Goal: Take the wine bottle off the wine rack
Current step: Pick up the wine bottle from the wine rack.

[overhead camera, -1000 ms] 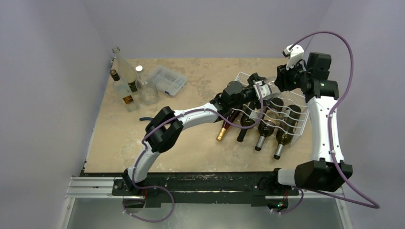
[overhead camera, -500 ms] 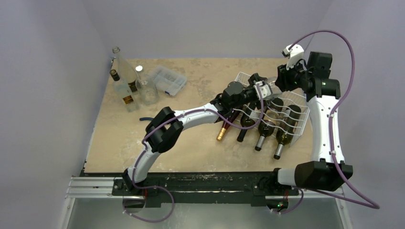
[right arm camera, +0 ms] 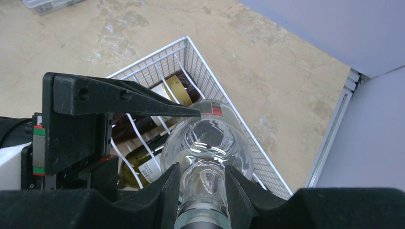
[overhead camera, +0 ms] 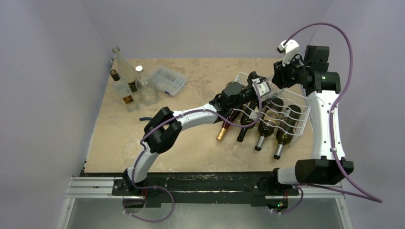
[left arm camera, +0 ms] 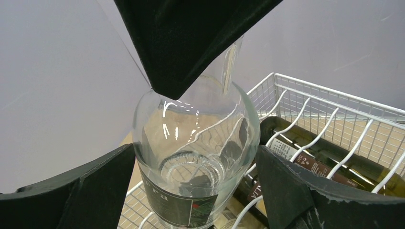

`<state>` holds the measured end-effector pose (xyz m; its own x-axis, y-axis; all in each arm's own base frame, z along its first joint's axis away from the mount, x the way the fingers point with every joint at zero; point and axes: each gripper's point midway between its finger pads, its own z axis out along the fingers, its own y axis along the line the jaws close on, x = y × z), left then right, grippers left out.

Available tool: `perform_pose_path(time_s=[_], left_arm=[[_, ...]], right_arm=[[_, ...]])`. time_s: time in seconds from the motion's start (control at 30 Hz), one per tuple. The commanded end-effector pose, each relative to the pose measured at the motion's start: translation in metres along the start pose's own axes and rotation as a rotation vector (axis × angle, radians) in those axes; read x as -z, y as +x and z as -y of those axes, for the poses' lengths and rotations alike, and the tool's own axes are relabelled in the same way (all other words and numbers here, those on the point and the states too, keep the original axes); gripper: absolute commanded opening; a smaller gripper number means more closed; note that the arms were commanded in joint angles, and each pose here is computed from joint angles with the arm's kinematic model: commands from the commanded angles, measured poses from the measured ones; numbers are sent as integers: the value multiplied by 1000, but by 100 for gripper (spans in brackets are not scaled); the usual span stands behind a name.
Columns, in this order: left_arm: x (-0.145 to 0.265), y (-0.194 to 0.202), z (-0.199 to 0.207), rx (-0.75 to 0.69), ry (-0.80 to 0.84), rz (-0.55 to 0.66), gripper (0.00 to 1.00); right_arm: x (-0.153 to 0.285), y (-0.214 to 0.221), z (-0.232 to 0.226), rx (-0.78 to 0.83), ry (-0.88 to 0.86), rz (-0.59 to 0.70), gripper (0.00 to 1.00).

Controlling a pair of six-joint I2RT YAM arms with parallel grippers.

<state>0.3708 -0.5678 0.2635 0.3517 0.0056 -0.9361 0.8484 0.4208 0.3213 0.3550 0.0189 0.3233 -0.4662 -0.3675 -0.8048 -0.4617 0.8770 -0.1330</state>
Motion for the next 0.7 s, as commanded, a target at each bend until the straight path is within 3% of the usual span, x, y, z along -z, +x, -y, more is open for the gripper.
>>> perform_pose_path(time_s=[0.0, 0.67], left_arm=[[10, -41, -29, -31, -98, 72, 93], [51, -86, -59, -100, -249, 135, 93]], right_arm=[[33, -44, -35, 57, -80, 146, 0], [54, -82, -82, 130, -183, 237, 0]])
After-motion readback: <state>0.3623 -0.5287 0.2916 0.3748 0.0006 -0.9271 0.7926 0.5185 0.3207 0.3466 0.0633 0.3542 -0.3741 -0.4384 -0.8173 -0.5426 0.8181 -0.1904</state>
